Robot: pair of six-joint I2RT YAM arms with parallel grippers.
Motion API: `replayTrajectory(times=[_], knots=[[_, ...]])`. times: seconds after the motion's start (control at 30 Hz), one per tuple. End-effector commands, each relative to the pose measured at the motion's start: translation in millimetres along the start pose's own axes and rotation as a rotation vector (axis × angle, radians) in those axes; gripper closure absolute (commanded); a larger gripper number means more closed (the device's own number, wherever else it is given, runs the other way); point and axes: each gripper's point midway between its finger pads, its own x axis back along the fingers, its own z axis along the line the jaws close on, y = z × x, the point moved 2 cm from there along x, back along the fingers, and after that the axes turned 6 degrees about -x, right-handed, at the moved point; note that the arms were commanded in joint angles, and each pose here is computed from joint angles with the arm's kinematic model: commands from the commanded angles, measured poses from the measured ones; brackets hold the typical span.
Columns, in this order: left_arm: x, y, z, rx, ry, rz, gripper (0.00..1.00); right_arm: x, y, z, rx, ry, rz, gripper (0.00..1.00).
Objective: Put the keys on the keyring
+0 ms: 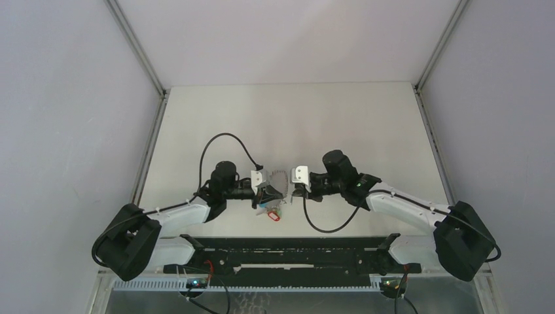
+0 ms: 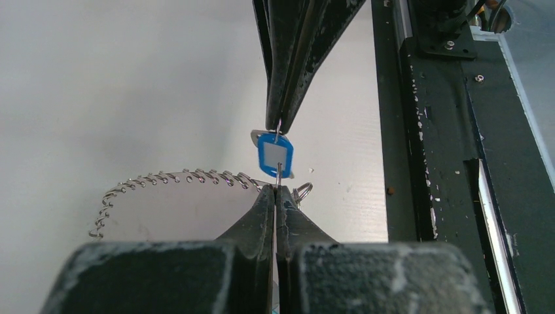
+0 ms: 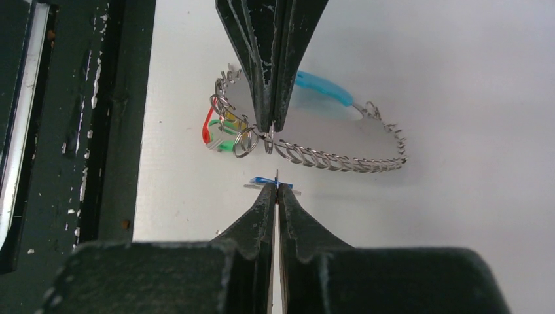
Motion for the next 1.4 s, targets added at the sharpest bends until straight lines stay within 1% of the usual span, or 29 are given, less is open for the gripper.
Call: replayTrajectory(times=[0.0,0.17,0.57,1.37], knots=[[-4,35,13,-0.102,-0.005,-0.079,1.00,-2,12,-4,0.034,0.001,0.009,1.00],[-4,37,12,-0.103,-0.004,-0.087,1.00,-5,10,-1,0.024,0.020,0.037,1.00],[-5,40,11,-0.102,-0.010,-0.099,1.00,-12,13,-2,0.023,0.016,0.039,1.00],[-7,40,10,-0.096,-0.019,-0.100,1.00,-15,18,-4,0.017,0.018,0.016,1.00]])
